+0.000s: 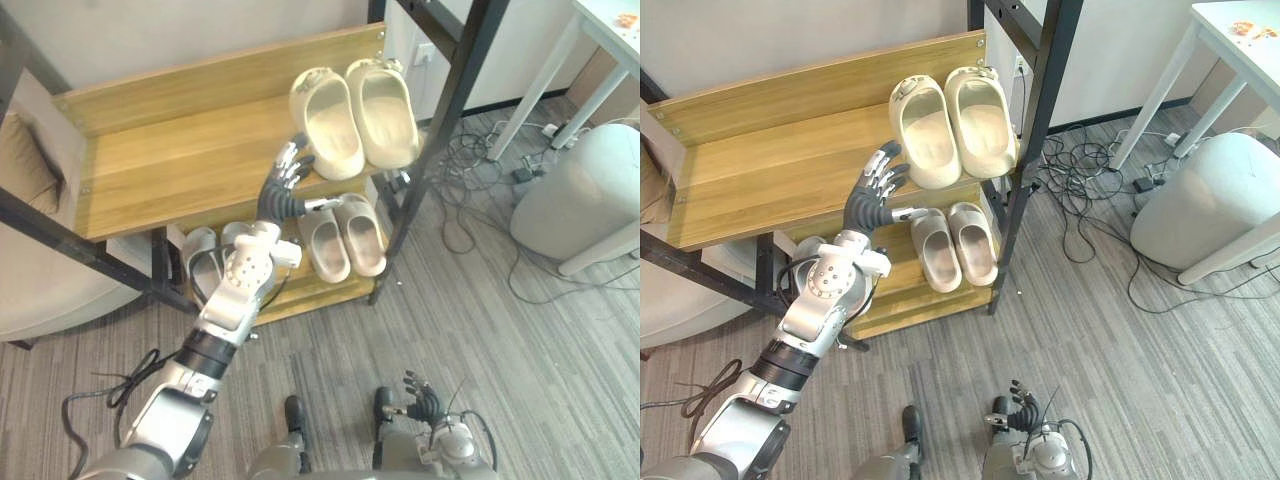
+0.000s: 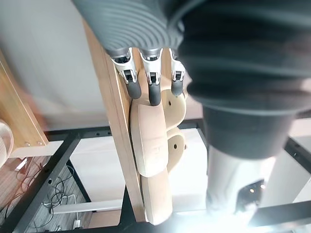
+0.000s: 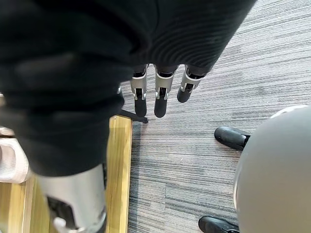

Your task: Organize the slippers on the shoe rack

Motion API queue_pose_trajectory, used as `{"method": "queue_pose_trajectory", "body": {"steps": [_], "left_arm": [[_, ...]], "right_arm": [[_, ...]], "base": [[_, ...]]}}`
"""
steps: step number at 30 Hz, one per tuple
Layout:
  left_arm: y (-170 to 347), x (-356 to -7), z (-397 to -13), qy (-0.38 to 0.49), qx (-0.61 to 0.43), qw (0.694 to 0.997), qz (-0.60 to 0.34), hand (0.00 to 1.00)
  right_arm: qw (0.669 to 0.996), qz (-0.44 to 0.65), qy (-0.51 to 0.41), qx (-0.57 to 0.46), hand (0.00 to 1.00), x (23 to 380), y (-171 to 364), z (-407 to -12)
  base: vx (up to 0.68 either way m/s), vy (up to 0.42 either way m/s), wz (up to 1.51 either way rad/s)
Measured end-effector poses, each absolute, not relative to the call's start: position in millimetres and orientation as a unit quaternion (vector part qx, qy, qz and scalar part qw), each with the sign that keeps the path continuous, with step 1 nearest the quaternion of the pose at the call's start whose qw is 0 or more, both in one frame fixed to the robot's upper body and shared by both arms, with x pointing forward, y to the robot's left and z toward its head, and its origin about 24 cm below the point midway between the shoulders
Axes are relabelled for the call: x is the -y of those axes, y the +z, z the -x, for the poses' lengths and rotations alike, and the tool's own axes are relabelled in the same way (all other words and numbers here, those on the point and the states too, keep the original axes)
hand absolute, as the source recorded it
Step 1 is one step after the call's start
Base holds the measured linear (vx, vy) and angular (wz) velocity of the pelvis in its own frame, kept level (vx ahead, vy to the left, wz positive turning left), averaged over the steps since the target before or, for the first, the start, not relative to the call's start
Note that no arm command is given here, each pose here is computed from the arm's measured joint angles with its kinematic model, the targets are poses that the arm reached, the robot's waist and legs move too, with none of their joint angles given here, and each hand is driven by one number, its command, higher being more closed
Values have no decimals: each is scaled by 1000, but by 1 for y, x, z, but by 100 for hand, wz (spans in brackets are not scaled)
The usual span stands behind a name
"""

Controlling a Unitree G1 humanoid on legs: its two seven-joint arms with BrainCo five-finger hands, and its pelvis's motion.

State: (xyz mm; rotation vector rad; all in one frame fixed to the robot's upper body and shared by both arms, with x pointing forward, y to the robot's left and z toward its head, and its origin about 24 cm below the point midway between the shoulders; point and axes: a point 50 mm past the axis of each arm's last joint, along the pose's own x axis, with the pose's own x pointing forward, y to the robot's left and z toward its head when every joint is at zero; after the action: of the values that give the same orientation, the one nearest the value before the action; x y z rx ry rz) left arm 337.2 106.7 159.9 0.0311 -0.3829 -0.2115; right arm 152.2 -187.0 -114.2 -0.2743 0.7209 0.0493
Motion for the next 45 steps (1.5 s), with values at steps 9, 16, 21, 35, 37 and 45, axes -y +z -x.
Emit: {"method": "queue_pose_trajectory", "body": {"steps": [9,16,21,35,37,45], "left_arm": [[172,-120,-356,-59,189,980,-29,0],[176,-134,-361,-38,188,981,-41,0],[177,-150,-362,-16,185,980,-72,0],[163,-184,-307,-10,215,975,-55,0],[158,-172,-291,-43,221,974,-18,0],[113,-120,-230,-178,149,964,127,0]], "right_arm": [[925,147,19,-349,0,196,-112,-152],[925,143,14,-352,0,196,-113,-150],[925,141,12,-352,0,195,-113,-150],[921,138,16,-363,0,196,-116,-144],[921,138,18,-364,0,195,-117,-144],[911,141,38,-386,0,191,-125,-137]], "base": [[-40,32,-8],[-12,46,-4],[8,46,0],[17,33,16],[51,33,34],[25,18,22]]}}
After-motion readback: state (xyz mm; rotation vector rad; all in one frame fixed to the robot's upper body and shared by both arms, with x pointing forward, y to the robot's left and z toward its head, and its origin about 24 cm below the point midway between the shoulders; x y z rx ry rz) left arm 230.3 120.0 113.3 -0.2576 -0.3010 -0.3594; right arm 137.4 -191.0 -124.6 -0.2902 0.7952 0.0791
